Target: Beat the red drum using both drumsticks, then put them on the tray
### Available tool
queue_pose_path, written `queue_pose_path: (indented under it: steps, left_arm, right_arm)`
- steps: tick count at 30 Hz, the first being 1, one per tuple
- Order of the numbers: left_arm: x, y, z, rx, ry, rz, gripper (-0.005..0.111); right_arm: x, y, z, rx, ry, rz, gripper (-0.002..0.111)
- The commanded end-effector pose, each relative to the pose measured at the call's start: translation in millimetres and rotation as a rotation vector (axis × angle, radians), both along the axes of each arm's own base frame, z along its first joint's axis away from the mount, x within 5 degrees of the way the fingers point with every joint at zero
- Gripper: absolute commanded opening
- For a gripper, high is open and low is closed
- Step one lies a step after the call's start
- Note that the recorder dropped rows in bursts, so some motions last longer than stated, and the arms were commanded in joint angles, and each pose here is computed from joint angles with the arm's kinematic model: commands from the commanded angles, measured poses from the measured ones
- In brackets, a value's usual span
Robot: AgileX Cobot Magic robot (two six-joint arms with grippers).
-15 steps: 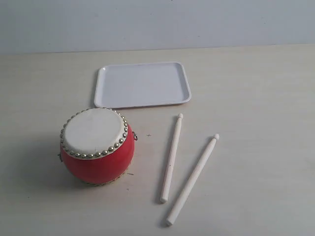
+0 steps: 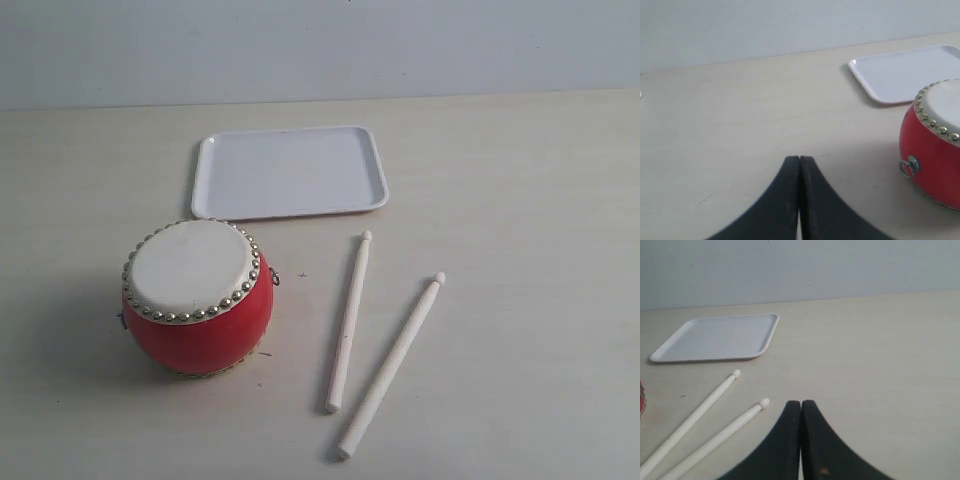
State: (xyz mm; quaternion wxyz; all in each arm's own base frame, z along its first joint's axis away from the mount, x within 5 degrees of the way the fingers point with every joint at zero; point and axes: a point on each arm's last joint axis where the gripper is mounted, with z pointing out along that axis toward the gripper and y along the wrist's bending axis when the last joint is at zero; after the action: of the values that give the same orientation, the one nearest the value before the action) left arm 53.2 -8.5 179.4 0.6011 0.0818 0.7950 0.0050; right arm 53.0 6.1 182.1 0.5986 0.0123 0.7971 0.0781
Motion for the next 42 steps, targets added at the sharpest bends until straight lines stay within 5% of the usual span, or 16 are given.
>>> queue_pose_path:
  steps: [1, 6, 11, 15, 20, 23, 25, 27, 36, 42]
  left_arm:
    - [0, 0, 2, 0.002, -0.013, 0.005, 0.0]
    - [2, 3, 11, -0.006, -0.113, 0.034, 0.0]
    - [3, 9, 34, -0.248, -0.357, 0.128, 0.0]
    - [1, 15, 43, -0.328, -0.465, 0.183, 0.0]
    - [-5, 25, 64, -0.768, -0.662, 0.228, 0.0]
    - [-19, 34, 89, -0.97, -0.905, 0.21, 0.0]
    - [-23, 35, 105, -1.053, -0.956, 0.185, 0.0]
    - [-22, 30, 128, -0.987, -0.935, 0.139, 0.0]
    - [3, -9, 260, -0.359, -0.954, -0.189, 0.0]
    - [90, -23, 281, -0.447, -0.516, -0.28, 0.0]
  right_arm:
    - [0, 0, -1, -0.002, -0.005, -0.005, 0.0]
    - [0, 0, -1, -0.004, -0.005, -0.004, 0.0]
    - [0, 0, -1, -0.004, -0.005, -0.004, 0.0]
    - [0, 0, -1, -0.004, -0.005, -0.004, 0.0]
    - [0, 0, -1, -0.004, -0.005, -0.004, 0.0]
    - [0, 0, -1, -0.004, -0.005, -0.004, 0.0]
    - [0, 0, -1, -0.004, -0.005, -0.004, 0.0]
    - [0, 0, -1, -0.004, -0.005, -0.004, 0.0]
    - [0, 0, -1, -0.004, -0.005, -0.004, 0.0]
    - [0, 0, -1, -0.004, -0.005, -0.004, 0.0]
